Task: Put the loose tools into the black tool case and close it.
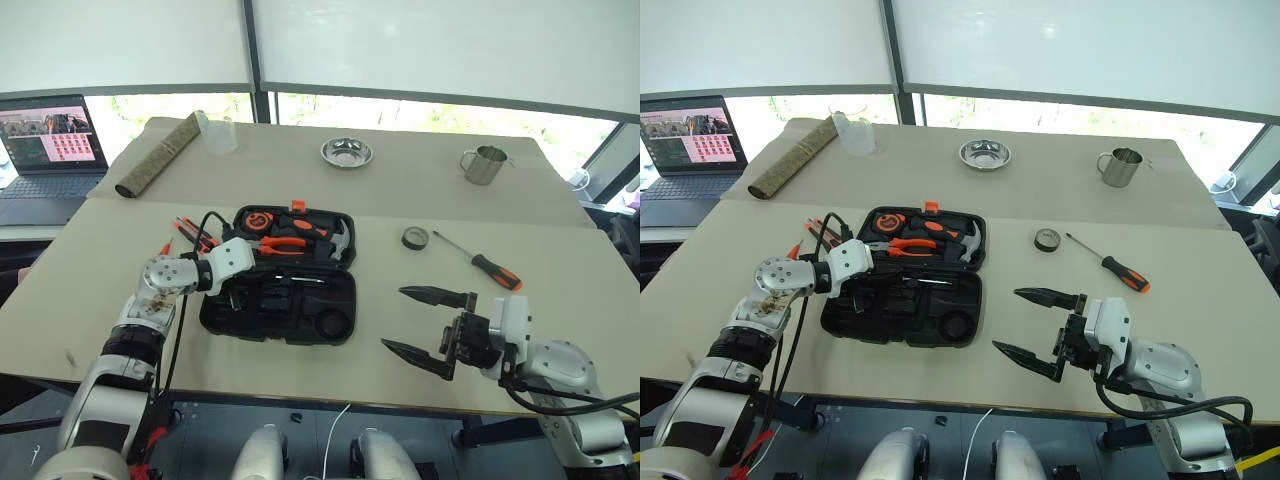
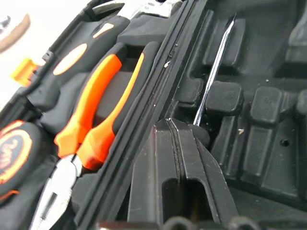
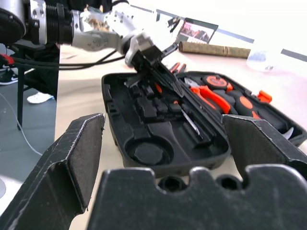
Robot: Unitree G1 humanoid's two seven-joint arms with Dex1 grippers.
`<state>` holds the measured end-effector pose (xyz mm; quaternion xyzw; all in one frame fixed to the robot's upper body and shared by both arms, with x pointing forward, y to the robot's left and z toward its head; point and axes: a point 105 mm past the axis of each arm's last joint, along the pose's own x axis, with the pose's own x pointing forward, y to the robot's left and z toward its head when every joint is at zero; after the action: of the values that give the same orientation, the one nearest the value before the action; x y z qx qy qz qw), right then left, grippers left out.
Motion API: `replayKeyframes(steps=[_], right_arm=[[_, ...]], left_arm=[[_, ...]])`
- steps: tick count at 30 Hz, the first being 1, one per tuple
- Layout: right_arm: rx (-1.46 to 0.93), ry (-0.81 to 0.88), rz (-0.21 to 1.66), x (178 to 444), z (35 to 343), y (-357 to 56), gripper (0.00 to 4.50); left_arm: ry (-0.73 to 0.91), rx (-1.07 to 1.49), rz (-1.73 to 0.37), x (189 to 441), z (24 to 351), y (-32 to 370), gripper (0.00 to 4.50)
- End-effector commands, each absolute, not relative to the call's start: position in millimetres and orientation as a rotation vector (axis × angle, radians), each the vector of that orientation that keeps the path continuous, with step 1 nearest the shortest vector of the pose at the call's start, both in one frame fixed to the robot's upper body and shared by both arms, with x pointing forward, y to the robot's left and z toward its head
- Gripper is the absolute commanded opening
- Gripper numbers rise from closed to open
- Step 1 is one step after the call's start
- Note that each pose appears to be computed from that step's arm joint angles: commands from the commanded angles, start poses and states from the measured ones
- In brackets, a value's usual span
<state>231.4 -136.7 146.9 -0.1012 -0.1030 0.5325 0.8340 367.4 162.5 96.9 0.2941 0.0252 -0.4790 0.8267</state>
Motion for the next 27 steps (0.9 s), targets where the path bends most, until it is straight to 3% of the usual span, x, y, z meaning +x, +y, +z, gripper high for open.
replayKeyframes(steps=[1, 3, 7, 10, 13, 16, 19, 24, 27], right_arm=[[-0.232, -0.290, 1.078, 235.6, 161.0, -144.6, 4.50], [-0.236, -0.297, 1.062, 236.3, 162.2, -149.1, 4.50], [-0.249, -0.316, 1.024, 236.9, 164.9, -157.9, 4.50], [-0.283, -0.335, 0.983, 237.2, 164.3, -163.9, 4.50], [-0.297, -0.326, 0.930, 238.9, 161.2, -173.1, 4.50], [-0.289, -0.288, 0.816, 237.1, 156.4, -199.3, 4.50], [-0.304, -0.185, 0.657, 218.6, 140.3, -242.9, 4.50], [-0.307, -0.103, 0.481, 204.3, 126.8, -281.9, 4.50], [-0.299, -0.089, 0.409, 214.6, 126.1, -293.5, 4.50]], left_arm=[[-0.019, 0.472, -0.939, 366.6, 109.2, 178.8, 0.26], [-0.103, 0.393, -0.892, 362.7, 130.8, 195.1, 0.76], [-0.184, 0.321, -0.755, 343.1, 158.9, 238.3, 2.20], [-0.138, 0.278, -0.587, 307.7, 150.2, 280.6, 3.28], [-0.098, 0.256, -0.514, 280.0, 141.1, 293.2, 4.45], [-0.065, 0.258, -0.521, 254.9, 134.6, 289.9, 4.49], [-0.045, 0.266, -0.627, 234.8, 133.1, 277.3, 4.49], [0.011, 0.267, -0.773, 227.6, 127.9, 259.5, 4.49], [0.011, 0.252, -0.838, 231.9, 128.0, 248.1, 4.49]])
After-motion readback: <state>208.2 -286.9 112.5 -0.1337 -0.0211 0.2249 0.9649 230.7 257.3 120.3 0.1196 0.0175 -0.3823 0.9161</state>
